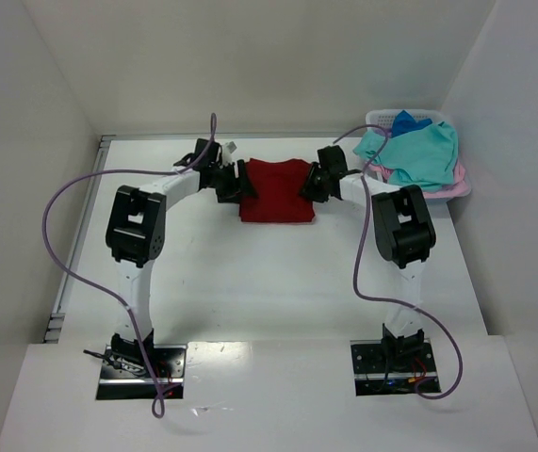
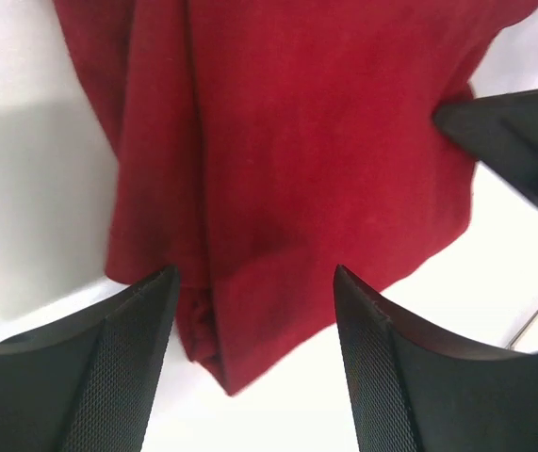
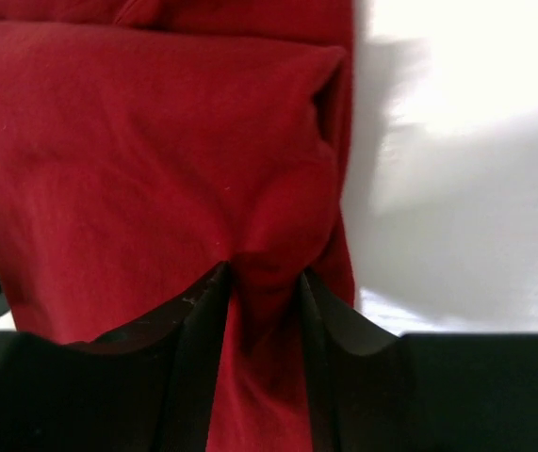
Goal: Fold and stack the t-shirts
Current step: Fold the long partially folded tshirt into a neat square
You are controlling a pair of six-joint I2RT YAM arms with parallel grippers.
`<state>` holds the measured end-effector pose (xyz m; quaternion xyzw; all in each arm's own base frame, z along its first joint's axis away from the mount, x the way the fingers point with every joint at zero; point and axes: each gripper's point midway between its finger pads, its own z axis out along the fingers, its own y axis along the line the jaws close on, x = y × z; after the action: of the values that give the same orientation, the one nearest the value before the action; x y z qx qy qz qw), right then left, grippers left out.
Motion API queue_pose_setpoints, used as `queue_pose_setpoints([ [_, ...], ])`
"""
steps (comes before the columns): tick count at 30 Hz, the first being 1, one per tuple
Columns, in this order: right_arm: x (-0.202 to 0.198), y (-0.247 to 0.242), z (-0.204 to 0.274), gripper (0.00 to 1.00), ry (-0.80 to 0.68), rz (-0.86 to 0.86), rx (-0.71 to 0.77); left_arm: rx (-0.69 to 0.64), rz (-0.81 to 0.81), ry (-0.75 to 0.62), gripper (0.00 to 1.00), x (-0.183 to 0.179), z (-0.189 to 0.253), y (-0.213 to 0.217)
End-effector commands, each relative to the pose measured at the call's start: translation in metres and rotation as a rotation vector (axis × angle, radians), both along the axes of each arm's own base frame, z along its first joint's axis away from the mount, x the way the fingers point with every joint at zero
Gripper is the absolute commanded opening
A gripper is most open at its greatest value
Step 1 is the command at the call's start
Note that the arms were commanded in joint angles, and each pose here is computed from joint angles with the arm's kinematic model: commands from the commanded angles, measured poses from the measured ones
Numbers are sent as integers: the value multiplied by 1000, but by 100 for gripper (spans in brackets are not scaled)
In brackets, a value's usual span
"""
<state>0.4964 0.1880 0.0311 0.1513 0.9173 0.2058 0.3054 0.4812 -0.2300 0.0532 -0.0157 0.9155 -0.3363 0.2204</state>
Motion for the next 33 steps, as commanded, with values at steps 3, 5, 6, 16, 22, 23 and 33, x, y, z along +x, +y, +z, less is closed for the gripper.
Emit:
queue_pose_setpoints([
  [3, -7, 6, 34, 41, -52, 7, 5, 22, -34, -109, 75, 0, 43, 7],
  [5, -16, 6, 43, 41, -53, 7, 26, 35, -46, -97, 75, -5, 43, 9],
  [6, -18, 6, 48, 43, -66, 0, 37, 37, -46, -88, 75, -7, 42, 9],
  [16, 7, -34, 95, 67, -202, -88, -32, -1, -97, -161, 69, -10, 80, 4],
  [22, 41, -27, 84, 57, -218, -49, -73, 5, -168, -157, 62, -19, 69, -24],
  [23, 49, -25, 89, 57, -229, -50, -69, 2, -173, -142, 62, -22, 63, -29],
  [33, 71, -21, 56, 47, -183, -28, -105, 15, -187, -120, 67, -32, 51, -35],
])
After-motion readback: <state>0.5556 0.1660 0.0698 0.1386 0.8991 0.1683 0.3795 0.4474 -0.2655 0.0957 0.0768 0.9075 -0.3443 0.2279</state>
